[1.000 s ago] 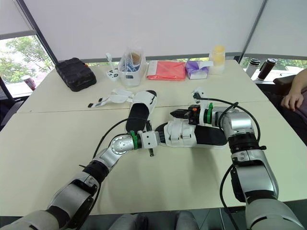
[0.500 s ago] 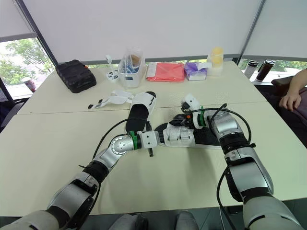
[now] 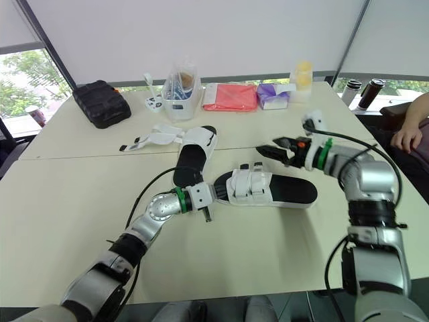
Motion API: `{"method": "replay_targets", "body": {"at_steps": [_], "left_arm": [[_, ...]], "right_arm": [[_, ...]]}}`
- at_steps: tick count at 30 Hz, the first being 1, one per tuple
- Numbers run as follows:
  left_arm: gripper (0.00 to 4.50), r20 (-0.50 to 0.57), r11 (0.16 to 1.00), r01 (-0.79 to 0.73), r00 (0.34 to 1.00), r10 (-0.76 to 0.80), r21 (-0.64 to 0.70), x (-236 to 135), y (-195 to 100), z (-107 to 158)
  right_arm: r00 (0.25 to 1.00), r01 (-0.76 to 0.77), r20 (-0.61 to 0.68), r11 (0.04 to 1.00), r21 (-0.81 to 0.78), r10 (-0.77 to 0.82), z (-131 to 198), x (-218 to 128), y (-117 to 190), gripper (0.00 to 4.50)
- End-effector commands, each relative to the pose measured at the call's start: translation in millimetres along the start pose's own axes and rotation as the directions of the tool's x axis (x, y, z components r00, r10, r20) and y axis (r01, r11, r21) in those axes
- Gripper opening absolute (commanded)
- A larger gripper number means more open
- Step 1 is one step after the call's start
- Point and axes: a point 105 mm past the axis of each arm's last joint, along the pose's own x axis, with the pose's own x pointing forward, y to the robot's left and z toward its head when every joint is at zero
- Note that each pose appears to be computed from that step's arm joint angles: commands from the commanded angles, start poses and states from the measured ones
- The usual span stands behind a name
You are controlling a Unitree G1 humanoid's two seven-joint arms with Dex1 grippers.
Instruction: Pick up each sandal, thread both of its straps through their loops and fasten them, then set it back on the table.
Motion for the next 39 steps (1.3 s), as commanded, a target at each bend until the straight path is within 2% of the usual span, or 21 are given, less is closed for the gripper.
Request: {"method": "replay_targets", "body": {"at_steps": [1,4,8,16,20,23,27,30,31,33,36,37,38,39], "left_arm": [[0.0,0.039,0.988,-0.04,0.998,0.046,-0.149,-30.4,12.8,19.7],[0.0,0.033,0.969,-0.057,0.997,0.066,-0.241,-49.0,16.7,30.4],[0.0,0.009,0.916,-0.14,0.988,0.154,-0.376,-77.6,32.9,40.6],[0.0,-0.008,0.854,-0.153,0.985,0.172,-0.497,-93.7,31.3,50.9],[0.0,-0.041,0.85,-0.189,0.98,0.195,-0.492,-95.8,29.7,45.6],[0.0,-0.049,0.848,-0.201,0.978,0.203,-0.49,-96.7,29.9,43.9],[0.0,-0.062,0.849,-0.217,0.975,0.214,-0.481,-98.3,30.5,41.8],[0.0,-0.065,0.852,-0.221,0.974,0.217,-0.475,-98.0,31.3,41.2],[0.0,-0.064,0.855,-0.219,0.975,0.214,-0.471,-97.5,31.6,41.5],[0.0,-0.065,0.859,-0.221,0.974,0.216,-0.462,-96.0,34.8,41.5],[0.0,-0.059,0.861,-0.231,0.971,0.23,-0.453,-94.0,41.7,42.9],[0.0,-0.056,0.859,-0.238,0.969,0.239,-0.454,-92.0,45.6,43.3],[0.0,-0.056,0.856,-0.251,0.966,0.254,-0.452,-89.7,50.0,43.1],[0.0,-0.058,0.846,-0.264,0.961,0.269,-0.463,-86.9,54.1,41.6]], "right_arm": [[0.999,-0.045,-0.007,0.994,0.102,0.046,-8.2,-18.9,13.9,4.44],[0.999,-0.021,-0.046,0.985,0.171,0.029,-26.4,-26.4,11.7,4.44],[0.988,-0.085,-0.097,0.95,0.3,0.119,-57.1,-27.1,19.9,4.44],[0.959,-0.249,-0.006,0.857,0.452,0.282,-46.9,4.3,29.0,4.44],[0.955,-0.229,-0.063,0.854,0.467,0.29,-51.3,36.0,21.0,4.44],[0.952,-0.222,-0.09,0.864,0.451,0.292,-52.4,45.8,18.0,3.65],[0.944,-0.251,-0.088,0.863,0.438,0.319,-49.0,50.1,21.1,1.76],[0.939,-0.271,-0.077,0.858,0.436,0.336,-46.6,49.3,25.0,0.14],[0.942,-0.274,-0.059,0.859,0.432,0.329,-43.0,48.1,24.5,0.06],[0.96,-0.269,0.056,0.857,0.439,0.273,-20.4,43.3,18.5,0.06],[0.949,-0.23,0.296,0.881,0.413,0.109,25.6,30.6,3.2,0.06],[0.912,-0.132,0.408,0.918,0.374,-0.035,47.0,21.3,-9.4,0.06],[0.828,0.102,0.499,0.944,0.315,-0.256,64.1,7.3,-29.1,0.06],[0.752,0.215,0.555,0.928,0.304,-0.355,74.7,-0.7,-31.4,0.06]]}}
